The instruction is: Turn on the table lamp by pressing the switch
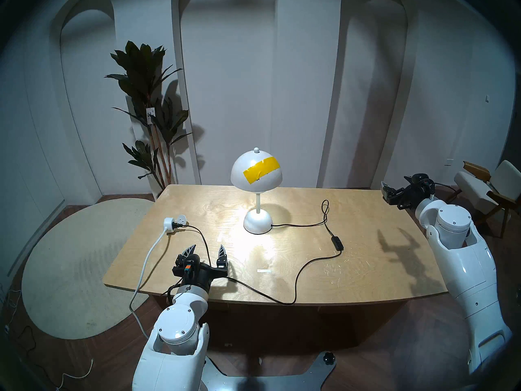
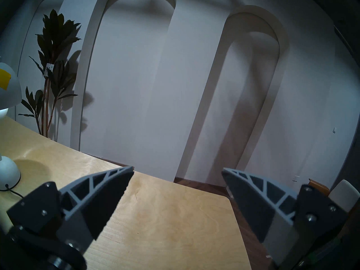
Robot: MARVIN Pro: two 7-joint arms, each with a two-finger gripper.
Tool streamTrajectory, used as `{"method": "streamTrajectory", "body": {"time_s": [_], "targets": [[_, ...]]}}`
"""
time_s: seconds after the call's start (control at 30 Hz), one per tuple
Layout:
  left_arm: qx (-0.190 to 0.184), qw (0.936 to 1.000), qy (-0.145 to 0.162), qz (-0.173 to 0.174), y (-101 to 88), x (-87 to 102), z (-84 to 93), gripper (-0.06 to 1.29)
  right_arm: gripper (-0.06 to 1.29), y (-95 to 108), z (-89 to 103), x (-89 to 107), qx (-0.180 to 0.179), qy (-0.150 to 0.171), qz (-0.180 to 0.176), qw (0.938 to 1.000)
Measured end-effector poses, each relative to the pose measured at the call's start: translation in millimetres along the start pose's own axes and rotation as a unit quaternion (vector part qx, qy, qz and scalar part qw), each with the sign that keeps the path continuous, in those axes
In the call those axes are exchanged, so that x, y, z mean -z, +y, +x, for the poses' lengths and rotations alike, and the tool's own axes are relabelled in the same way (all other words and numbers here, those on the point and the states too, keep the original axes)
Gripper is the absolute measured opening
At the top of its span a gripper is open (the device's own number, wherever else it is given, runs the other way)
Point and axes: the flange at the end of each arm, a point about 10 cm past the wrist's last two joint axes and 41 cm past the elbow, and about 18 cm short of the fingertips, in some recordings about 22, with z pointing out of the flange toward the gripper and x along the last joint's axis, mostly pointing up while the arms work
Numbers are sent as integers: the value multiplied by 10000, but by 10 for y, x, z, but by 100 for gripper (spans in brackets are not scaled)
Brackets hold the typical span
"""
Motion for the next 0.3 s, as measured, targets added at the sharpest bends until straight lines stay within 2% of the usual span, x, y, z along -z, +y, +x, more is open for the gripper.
{"method": "streamTrajectory", "body": {"time_s": [0.3], "targets": [[0, 10000, 1, 0, 0, 0, 1, 123, 123, -1, 10, 1, -16, 46, -22, 10000]]}}
